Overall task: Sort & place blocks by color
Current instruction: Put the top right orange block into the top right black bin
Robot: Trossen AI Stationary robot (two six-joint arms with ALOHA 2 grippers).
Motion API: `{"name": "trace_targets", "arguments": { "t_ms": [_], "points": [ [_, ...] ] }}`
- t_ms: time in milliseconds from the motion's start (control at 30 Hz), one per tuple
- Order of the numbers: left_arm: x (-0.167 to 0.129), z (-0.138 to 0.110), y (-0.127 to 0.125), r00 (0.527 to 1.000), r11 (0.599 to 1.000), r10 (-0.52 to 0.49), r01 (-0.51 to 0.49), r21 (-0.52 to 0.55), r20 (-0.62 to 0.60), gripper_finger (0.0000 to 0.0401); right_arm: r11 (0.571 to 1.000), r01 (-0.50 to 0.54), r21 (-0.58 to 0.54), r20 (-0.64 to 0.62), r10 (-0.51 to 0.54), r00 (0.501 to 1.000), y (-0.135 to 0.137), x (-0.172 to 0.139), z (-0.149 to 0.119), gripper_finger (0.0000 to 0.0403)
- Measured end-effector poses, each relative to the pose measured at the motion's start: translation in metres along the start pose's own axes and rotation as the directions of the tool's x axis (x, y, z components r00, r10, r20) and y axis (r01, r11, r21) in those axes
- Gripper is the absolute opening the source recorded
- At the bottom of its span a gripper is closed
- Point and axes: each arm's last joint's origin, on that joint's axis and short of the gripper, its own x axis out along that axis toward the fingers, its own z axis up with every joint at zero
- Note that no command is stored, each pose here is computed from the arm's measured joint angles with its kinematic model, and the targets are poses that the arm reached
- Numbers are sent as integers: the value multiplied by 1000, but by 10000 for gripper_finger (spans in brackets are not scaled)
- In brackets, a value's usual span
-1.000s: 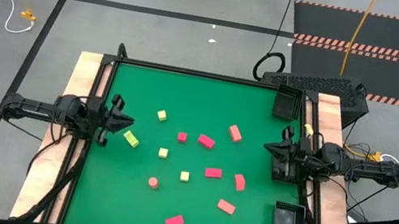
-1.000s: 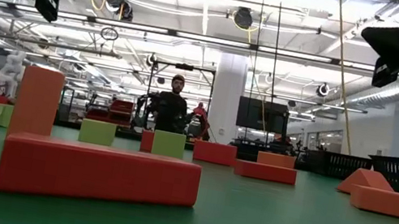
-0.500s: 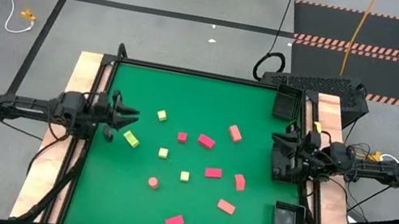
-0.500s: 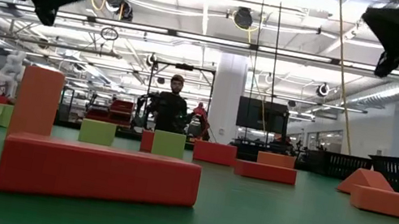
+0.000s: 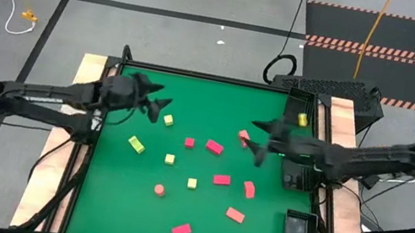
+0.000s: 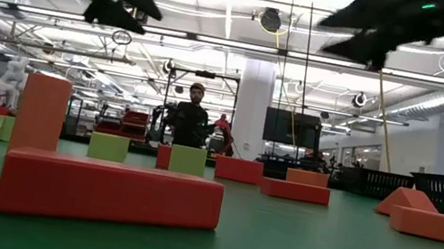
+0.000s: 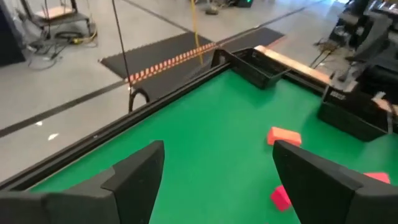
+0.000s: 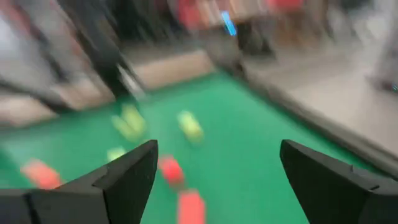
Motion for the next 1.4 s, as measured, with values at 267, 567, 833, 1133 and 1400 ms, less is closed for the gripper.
{"name": "trace_targets", "arguments": {
  "t_ms": [267,567,833,1133,1400],
  "points": [
    [18,9,-4,994,995,49,-40,90,-103,274,946,323,-23,-494,-291,819,12,63,-1,328],
    [14,11,-1,992,990,-35,51,129,-123,274,858,512,-50,-683,-403,609,-14,99,-39,325],
    [11,16,-1,996,987,-46,58,149,-80,273,853,522,9,-731,-350,586,-22,113,-54,324],
    [12,18,0,997,986,-45,55,156,-65,273,864,501,-44,-773,-347,531,-22,120,-71,248],
    [12,18,1,997,987,-40,49,150,-61,273,892,436,-122,-744,-372,555,-32,115,-57,120]
  ]
}}
